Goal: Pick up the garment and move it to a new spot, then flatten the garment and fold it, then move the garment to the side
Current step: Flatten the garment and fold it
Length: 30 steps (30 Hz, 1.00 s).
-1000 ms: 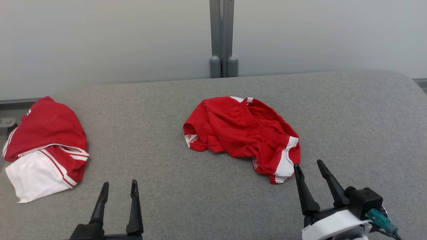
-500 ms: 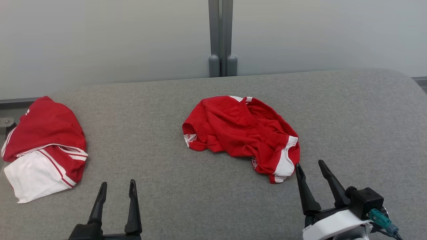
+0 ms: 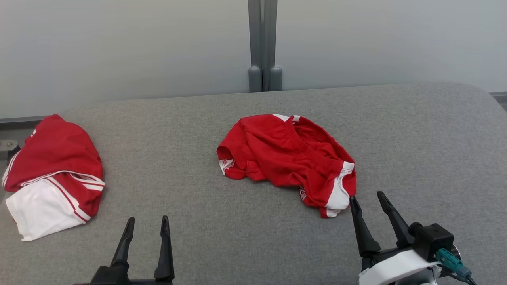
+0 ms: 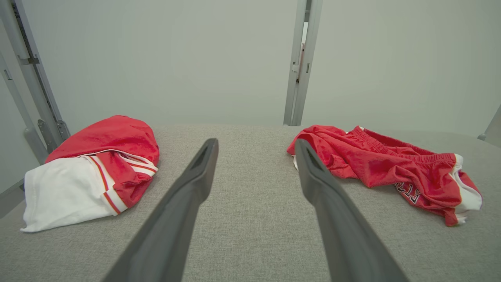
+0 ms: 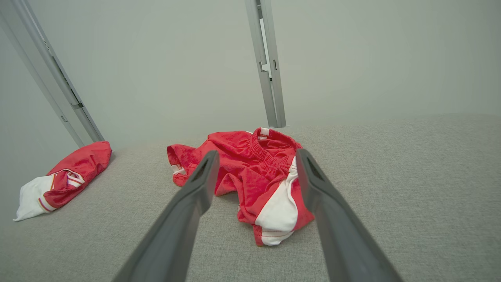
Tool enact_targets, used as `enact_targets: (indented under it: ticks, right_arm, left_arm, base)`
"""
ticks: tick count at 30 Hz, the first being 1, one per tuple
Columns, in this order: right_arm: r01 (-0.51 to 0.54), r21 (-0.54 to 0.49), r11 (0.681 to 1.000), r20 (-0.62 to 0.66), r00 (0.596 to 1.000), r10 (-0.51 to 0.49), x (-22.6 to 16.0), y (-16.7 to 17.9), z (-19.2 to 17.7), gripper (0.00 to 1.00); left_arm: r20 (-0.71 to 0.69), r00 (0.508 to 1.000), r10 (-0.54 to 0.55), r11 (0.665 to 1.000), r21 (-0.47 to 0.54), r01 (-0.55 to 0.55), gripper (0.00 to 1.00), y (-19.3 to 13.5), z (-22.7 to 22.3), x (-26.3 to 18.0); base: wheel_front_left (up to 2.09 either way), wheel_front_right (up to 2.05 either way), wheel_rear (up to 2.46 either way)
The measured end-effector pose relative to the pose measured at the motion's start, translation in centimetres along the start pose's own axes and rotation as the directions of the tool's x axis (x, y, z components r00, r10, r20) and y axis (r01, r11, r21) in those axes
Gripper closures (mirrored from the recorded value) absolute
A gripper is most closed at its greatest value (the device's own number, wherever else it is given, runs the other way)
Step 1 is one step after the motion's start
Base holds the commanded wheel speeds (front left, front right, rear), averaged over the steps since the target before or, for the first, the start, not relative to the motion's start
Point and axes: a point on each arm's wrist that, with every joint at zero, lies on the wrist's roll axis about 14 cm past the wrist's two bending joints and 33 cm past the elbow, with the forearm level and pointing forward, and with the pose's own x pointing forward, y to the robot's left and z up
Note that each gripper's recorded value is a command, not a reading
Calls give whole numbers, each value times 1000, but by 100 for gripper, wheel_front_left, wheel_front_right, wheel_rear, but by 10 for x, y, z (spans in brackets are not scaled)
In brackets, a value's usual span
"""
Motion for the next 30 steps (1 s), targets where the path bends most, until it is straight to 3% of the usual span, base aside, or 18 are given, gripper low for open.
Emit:
enact_targets:
  ticks: [18,24,30]
  right_arm:
    - [12,0,1000,0,1000,-12,-3,-3,0,0]
    - [36,-2,999,-2,999,-36,-4,-11,-1,0]
    - [74,-10,997,16,997,-74,4,-26,5,0]
  left_arm:
    - [-34,998,-59,998,27,60,0,-12,-11,0]
    - [-107,976,-191,979,50,197,0,-43,-33,9]
    - [-90,916,-390,912,96,398,0,-95,-29,51]
  base:
    - [0,0,0]
    - [0,0,0]
    - [0,0,0]
